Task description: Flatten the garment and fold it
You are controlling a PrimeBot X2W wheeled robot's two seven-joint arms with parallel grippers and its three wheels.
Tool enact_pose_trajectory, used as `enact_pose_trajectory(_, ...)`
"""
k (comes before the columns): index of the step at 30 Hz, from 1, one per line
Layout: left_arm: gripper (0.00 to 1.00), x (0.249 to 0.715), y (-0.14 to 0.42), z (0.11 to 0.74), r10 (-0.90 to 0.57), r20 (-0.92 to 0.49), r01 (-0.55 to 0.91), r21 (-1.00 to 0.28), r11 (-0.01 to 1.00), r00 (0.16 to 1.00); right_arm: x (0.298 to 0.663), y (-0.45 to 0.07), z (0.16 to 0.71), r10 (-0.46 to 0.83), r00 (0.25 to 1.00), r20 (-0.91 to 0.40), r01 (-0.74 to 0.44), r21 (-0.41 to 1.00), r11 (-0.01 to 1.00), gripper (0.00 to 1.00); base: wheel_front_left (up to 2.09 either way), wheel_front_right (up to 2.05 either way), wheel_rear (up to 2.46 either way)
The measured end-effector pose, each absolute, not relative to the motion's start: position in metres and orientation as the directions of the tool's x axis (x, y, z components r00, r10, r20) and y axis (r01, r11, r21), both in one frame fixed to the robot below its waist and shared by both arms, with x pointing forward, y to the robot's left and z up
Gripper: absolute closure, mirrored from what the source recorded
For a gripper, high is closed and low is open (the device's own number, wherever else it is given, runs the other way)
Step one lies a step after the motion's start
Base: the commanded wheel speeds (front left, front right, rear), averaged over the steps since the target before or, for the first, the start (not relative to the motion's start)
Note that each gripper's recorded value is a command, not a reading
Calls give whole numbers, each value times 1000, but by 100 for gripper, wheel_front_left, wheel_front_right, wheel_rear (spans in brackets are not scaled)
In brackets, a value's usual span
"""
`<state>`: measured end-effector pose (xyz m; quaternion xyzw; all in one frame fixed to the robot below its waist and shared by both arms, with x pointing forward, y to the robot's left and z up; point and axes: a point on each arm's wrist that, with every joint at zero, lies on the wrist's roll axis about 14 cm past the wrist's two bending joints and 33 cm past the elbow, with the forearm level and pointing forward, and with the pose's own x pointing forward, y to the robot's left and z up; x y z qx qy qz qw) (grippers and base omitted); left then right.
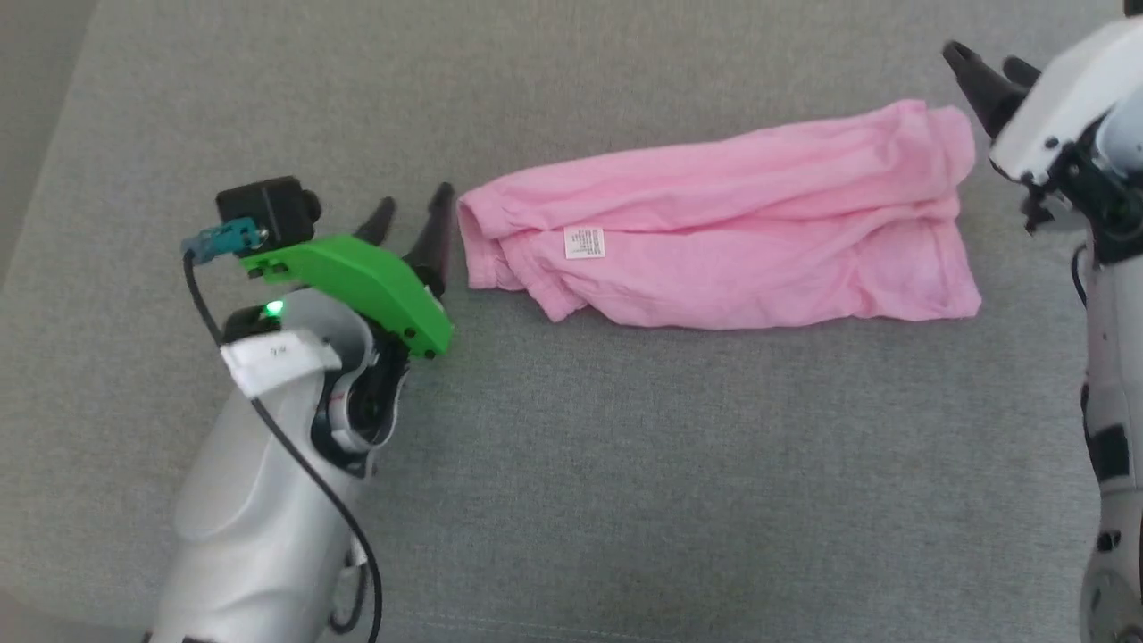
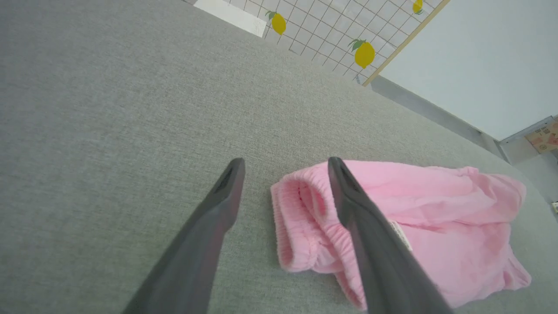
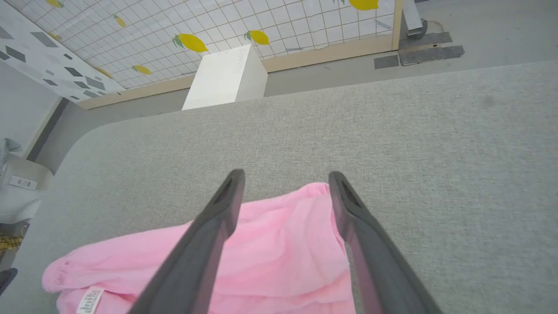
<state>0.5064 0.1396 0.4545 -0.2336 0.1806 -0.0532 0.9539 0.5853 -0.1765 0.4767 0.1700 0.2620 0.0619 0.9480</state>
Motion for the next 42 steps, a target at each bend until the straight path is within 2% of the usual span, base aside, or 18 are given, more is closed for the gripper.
enact_pose_trajectory(6,0,487,167,518,-88,-32,78,-232,969,996,556,-189,491,174,882,-439,-43,294,955,0,0,0,0)
enact_pose_trajectory(9,0,469,171,537,-68,97,84,-164,983,993,536,-195,484,163,876,-454,-42,265,963,0,0,0,0)
enact_pose_trajectory(11,0,457,171,540,-61,129,80,-146,986,990,523,-200,476,154,865,-478,-33,253,967,0,0,0,0)
enact_pose_trajectory(17,0,431,174,541,-37,158,56,-115,992,987,491,-203,448,157,815,-558,-18,246,969,0,0,0,0)
enact_pose_trajectory(24,0,416,174,534,13,148,13,-171,985,989,476,-195,422,163,755,-635,-44,199,979,0,0,0,0)
enact_pose_trajectory(25,0,416,173,532,13,146,12,-171,985,989,472,-193,408,152,722,-675,-53,165,985,0,0,0,0)
enact_pose_trajectory(31,0,417,176,526,23,137,2,-179,984,990,469,-182,383,150,675,-722,-76,135,988,0,0,0,0)
enact_pose_trajectory(39,0,418,183,515,42,113,-20,-189,982,993,479,-174,372,149,665,-731,-104,107,989,0,0,0,0)
enact_pose_trajectory(40,0,418,182,514,41,110,-20,-191,981,993,481,-173,372,149,664,-733,-105,106,989,51,0,0,0)
enact_pose_trajectory(42,0,418,181,512,36,105,-16,-189,982,994,483,-173,372,145,665,-733,-114,92,989,100,0,0,0)
